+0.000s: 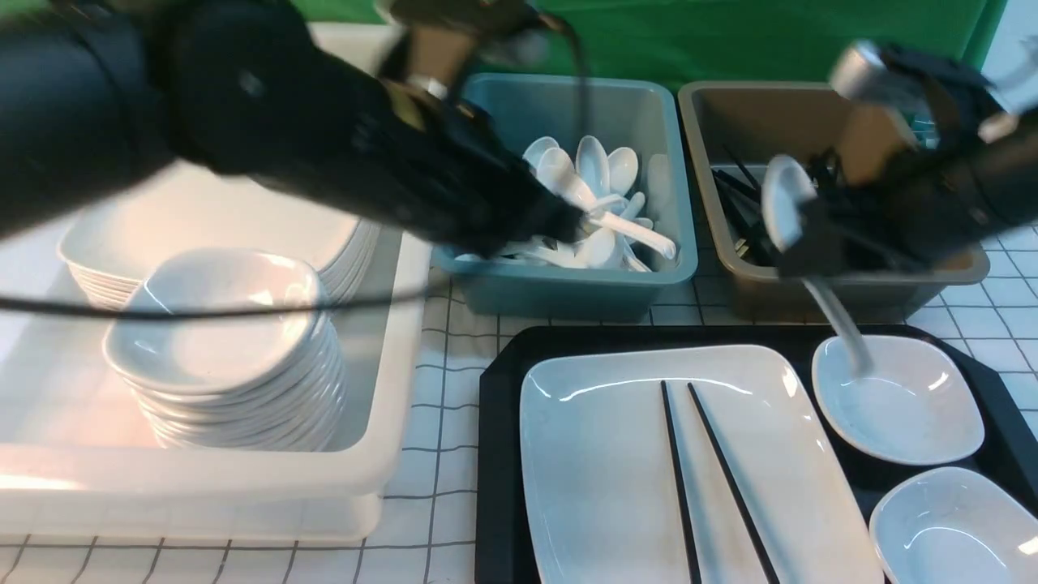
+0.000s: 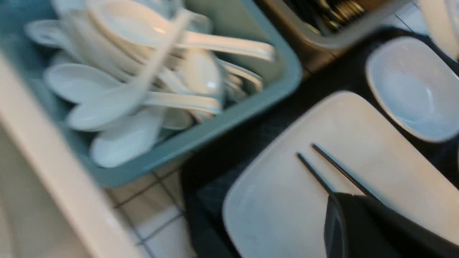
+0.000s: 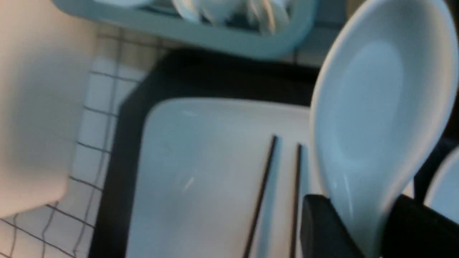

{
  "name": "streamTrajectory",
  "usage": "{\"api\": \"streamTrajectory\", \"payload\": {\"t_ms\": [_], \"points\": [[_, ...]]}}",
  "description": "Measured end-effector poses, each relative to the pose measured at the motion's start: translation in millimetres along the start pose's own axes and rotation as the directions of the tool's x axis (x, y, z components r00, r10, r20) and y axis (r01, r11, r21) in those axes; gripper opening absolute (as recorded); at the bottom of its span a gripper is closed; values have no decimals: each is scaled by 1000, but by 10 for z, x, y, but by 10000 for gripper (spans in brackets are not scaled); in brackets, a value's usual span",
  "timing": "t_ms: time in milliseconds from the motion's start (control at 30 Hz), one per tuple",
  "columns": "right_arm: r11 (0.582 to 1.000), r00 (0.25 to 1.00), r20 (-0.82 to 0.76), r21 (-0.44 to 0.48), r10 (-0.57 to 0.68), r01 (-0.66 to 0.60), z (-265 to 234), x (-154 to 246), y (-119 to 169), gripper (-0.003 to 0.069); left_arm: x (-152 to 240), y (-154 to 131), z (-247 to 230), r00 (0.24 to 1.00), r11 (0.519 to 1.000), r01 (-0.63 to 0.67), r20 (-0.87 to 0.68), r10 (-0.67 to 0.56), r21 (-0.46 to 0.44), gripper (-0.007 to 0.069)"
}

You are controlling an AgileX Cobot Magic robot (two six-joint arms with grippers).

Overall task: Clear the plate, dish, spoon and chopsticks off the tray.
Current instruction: Use the right arm to put the soup spoon into the small storage box in the middle

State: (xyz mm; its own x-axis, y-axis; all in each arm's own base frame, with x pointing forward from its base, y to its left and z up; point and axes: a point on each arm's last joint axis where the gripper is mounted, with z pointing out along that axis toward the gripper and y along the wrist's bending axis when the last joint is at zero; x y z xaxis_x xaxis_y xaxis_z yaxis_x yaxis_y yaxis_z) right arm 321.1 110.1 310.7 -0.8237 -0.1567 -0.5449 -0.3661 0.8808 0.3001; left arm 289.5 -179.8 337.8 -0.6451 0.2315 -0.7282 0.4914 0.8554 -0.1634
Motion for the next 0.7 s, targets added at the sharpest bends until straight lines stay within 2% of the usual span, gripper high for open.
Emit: {"api": "streamTrajectory", "payload": {"t_ms": [33,133,300,400,467,500,533,567,633,700], "points": [[999,999,30,-23,-38,38,75,-188,115,218,-45,189,-51,998,997,60,16,-59,-44,-3],[997,995,75,-51,-62,66,290,-556,232,218,-36,486,-103,991,985,131,-1,-132,-115,-3],[997,990,138,-73,-11,22,703,-1048,213,218,52,619,-137,981,976,158,-90,-173,-150,-3],[997,987,158,-83,23,-10,903,-1210,173,236,80,572,-132,979,981,140,-126,-157,-134,-3],[995,987,157,-90,45,-31,991,-1263,155,311,87,486,-115,981,986,126,-137,-141,-112,-3],[995,987,155,-91,47,-33,1007,-1268,152,311,87,474,-113,982,987,116,-139,-131,-109,-3],[995,989,142,-95,50,-36,1039,-1275,149,413,94,349,-90,984,993,91,-148,-102,-81,-3],[995,989,139,-95,51,-38,1046,-1273,147,422,95,331,-87,984,993,88,-149,-99,-76,-3],[995,994,102,-97,42,-32,1029,-1253,159,496,106,140,-60,987,998,48,-152,-53,-34,-3],[997,998,59,-77,9,-4,934,-1237,166,514,129,-102,-32,988,1000,6,-152,-3,16,-3]]}}
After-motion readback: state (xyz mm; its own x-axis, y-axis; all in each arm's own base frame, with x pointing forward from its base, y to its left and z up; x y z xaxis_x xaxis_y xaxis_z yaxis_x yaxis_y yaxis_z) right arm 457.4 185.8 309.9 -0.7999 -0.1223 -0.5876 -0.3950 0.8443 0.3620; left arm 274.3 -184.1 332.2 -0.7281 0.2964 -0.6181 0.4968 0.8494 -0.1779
